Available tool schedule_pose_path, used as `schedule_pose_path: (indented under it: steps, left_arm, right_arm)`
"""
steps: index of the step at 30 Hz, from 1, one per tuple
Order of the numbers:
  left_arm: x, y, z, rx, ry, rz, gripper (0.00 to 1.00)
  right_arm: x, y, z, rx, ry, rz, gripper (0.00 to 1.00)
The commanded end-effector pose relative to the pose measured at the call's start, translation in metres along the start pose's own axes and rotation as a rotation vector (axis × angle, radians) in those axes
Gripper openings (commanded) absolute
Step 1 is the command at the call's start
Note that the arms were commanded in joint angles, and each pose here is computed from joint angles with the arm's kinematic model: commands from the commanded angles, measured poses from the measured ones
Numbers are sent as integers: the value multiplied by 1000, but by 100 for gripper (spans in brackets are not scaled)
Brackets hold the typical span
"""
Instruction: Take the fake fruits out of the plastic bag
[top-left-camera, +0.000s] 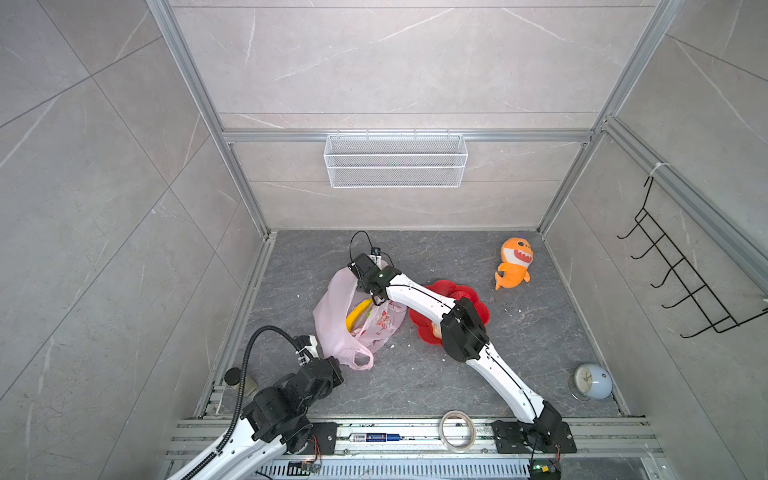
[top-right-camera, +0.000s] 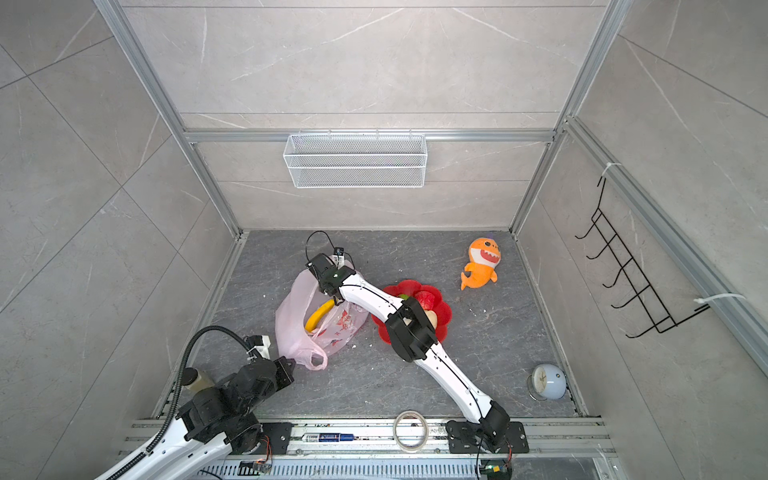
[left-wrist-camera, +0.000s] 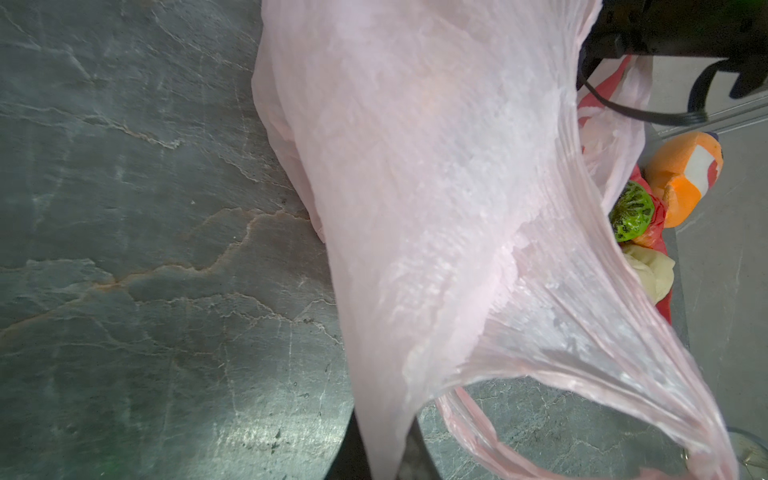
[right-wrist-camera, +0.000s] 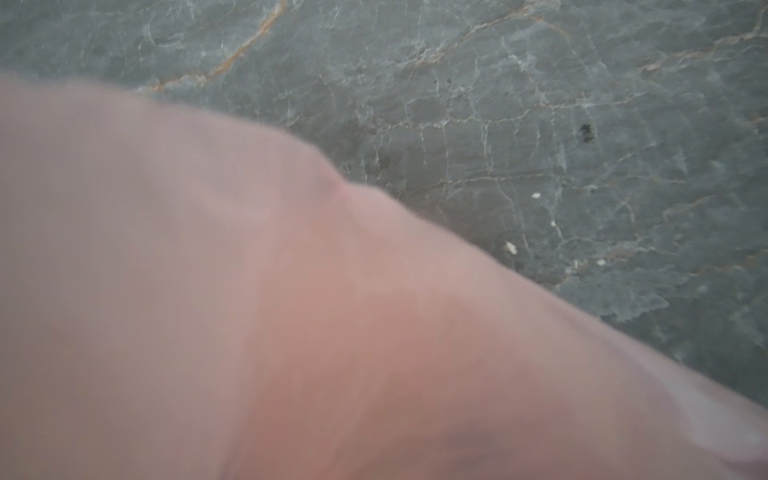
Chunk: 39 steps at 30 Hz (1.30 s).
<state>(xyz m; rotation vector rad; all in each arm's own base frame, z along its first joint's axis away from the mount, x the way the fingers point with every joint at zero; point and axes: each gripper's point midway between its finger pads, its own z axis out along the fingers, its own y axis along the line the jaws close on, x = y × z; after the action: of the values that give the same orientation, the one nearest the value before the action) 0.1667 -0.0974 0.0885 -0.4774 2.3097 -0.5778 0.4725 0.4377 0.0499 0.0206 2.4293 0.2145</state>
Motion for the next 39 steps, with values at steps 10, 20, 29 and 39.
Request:
schedule_pose_path:
  steps: [10, 20, 29, 39]
  left_arm:
    - [-33, -33, -3, 24, -107, 83, 0]
    - [-28, -26, 0, 10, -99, 71, 0]
    - [-29, -20, 5, -31, -109, 84, 0]
    - [-32, -22, 4, -26, -122, 70, 0]
  right_arm:
    - [20, 24, -63, -118, 50, -94, 50]
    - [19, 32, -112, -246, 108, -120, 50]
    - [15, 43, -160, -374, 167, -161, 50]
    - [18, 49, -191, -479, 221, -192, 50]
